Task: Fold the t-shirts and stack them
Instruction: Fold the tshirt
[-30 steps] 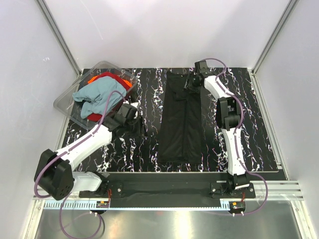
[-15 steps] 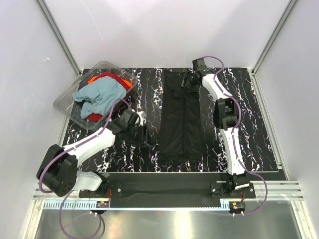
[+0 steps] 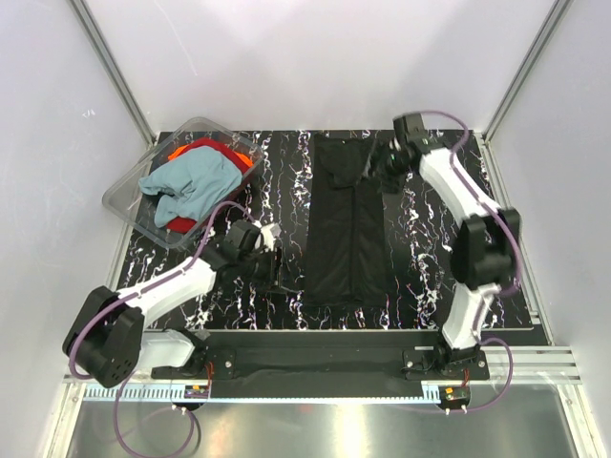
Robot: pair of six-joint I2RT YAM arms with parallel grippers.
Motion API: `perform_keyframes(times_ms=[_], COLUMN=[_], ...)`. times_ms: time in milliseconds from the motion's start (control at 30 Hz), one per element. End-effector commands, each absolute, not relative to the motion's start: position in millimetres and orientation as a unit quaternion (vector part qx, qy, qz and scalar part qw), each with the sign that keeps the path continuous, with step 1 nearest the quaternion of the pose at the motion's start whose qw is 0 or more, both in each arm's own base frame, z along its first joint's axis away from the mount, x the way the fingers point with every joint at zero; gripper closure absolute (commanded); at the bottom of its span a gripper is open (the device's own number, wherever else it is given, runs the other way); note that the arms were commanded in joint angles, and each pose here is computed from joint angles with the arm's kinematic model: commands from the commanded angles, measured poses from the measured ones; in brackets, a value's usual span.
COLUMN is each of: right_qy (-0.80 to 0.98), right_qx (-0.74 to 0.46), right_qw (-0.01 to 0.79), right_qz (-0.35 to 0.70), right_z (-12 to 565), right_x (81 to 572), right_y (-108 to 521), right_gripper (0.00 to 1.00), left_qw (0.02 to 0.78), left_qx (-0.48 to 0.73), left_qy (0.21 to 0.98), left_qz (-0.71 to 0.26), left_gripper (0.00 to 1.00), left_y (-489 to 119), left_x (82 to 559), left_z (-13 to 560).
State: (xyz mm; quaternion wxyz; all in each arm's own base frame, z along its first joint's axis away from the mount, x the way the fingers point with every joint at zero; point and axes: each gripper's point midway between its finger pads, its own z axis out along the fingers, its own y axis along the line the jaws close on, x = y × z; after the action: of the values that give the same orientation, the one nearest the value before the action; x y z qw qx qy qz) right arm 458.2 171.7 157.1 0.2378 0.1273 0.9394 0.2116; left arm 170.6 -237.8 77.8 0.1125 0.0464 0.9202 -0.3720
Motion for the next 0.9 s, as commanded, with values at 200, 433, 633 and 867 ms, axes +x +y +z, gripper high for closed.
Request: perform_keyframes(times_ms=[200, 433, 633, 867], right_qy=[0.950, 0.939, 0.929, 0.927], right_qx=[0.223, 0.270, 0.283, 0.301], right_qw=[0.112, 0.097, 0.076, 0.069], right_qz=[0.189, 0.192, 0.225, 0.212], right_z=[96.4, 74.1, 51.0, 36.6], right_x=[281.1, 218.1, 198.4, 182.9], right_y=[141.0, 128.1, 136.3, 130.0], right_gripper=[0.34, 0.38, 0.42, 0.46], left_qw=[0.105, 0.114, 0.106, 0.095], left_qx=[0.057, 0.043, 0.027, 0.019], left_qy=[0.907, 0.923, 0.928, 0.935], left_qz=[-0.405, -0.365, -0.355, -0.340], left_gripper=[0.47, 0.47, 0.48, 0.50], left_y=[-258.8, -252.3, -250.9, -260.6], left_x=[171.3, 167.1, 162.6, 166.2], left_z=[77.4, 55.2, 35.5, 23.4])
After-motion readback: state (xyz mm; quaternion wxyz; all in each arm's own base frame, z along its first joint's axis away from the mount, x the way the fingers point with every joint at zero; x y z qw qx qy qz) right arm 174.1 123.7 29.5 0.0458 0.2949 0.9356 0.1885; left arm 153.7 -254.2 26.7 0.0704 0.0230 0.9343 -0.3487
